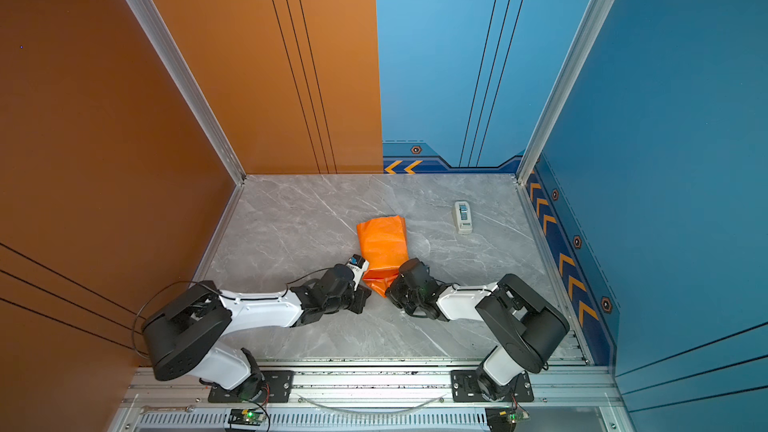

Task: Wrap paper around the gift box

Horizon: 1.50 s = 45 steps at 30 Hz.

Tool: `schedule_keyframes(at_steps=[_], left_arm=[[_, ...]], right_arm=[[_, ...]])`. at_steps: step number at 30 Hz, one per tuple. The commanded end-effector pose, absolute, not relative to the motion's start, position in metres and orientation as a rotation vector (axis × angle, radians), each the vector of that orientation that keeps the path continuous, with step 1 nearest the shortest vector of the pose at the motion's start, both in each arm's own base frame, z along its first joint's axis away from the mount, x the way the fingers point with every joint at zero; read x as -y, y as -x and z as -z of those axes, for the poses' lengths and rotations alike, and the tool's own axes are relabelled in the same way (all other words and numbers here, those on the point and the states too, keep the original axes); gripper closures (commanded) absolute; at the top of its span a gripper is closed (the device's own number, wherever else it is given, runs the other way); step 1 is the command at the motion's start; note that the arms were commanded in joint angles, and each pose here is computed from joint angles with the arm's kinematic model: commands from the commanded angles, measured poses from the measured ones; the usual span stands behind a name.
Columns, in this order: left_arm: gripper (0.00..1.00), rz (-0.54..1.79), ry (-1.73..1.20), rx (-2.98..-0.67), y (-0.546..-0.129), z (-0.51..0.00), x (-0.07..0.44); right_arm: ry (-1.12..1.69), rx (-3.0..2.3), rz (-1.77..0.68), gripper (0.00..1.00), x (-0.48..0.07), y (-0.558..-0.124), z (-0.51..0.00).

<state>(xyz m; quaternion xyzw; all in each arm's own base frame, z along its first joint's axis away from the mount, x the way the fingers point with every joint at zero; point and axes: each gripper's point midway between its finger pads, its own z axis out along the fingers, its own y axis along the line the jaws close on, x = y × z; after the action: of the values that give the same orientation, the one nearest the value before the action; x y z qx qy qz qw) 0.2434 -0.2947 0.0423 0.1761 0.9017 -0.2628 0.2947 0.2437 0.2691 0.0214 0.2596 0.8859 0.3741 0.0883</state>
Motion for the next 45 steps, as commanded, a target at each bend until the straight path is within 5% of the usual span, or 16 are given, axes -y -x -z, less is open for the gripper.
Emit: schedule_keyframes(at_steps=[1,45], left_arm=[[1.00,0.757,-0.515,-2.334,-0.253,-0.057,0.318],[0.96,0.298,-0.478,-2.418,-0.280,-0.015,0.274]], right_arm=[[-0.741,-2.676,-1.093,1.00,-0.271,-0.240,-0.020],[-0.717,-2.673,-1.111,1.00,-0.276,-0.240,-0.023]])
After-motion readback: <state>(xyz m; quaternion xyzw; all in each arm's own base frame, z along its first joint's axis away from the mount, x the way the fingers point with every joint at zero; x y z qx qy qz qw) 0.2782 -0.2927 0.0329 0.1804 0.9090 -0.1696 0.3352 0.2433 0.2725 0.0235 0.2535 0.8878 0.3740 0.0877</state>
